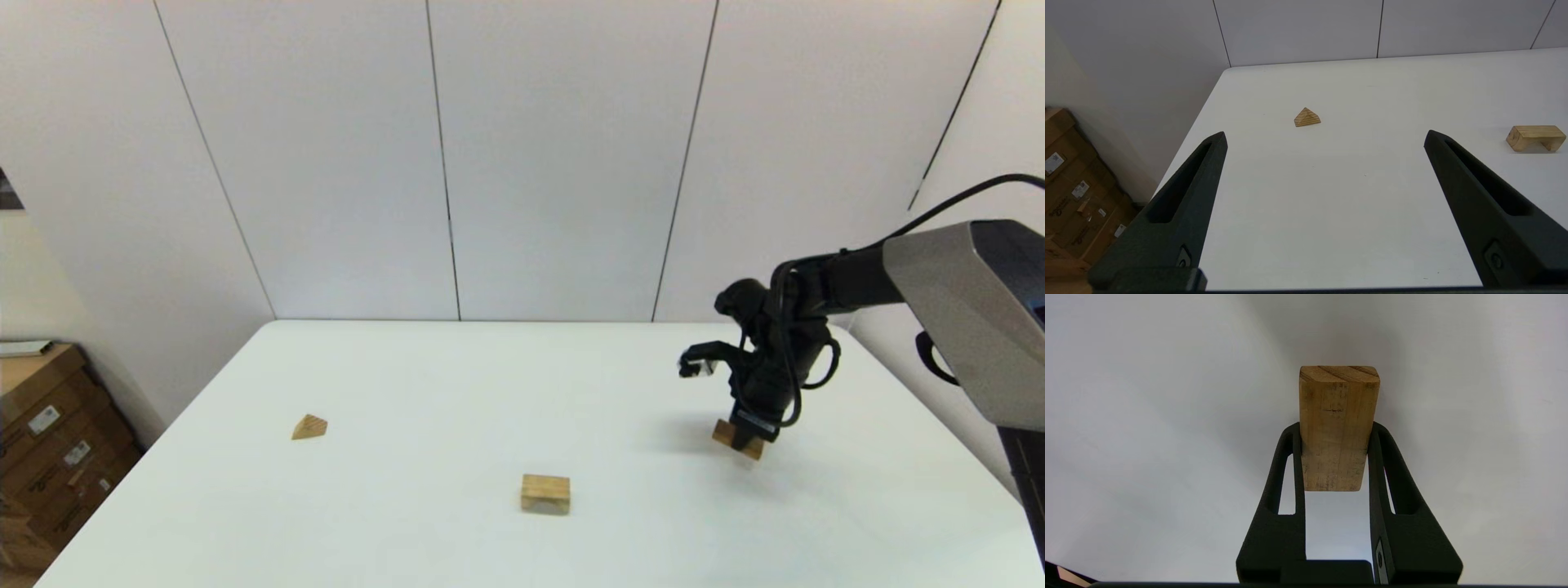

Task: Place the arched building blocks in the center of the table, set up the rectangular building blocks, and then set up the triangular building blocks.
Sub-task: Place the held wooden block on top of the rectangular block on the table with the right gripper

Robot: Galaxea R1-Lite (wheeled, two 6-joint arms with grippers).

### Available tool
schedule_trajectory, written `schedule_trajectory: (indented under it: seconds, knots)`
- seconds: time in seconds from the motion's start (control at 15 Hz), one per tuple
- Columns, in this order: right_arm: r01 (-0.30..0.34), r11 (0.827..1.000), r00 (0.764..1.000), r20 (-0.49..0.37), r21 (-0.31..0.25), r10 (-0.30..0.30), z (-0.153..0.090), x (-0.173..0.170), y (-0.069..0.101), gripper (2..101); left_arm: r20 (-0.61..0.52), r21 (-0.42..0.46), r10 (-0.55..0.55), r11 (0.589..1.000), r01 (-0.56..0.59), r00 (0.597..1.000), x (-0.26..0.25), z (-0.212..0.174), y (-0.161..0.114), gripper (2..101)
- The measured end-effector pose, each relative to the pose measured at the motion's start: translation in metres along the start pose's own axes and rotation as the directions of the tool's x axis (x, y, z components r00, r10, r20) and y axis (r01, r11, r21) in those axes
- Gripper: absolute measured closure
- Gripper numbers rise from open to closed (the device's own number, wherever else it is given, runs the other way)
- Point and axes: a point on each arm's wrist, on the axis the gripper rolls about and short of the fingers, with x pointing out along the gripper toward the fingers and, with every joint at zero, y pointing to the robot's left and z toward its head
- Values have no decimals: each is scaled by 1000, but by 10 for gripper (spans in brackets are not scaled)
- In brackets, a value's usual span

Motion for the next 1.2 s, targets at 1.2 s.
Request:
schedule_trajectory:
  seconds: [1.2]
  knots:
    - [99, 763, 980, 196, -639, 37, 99, -76, 170, 781, 0, 0, 0, 1000, 0, 1000, 0, 0, 0, 54]
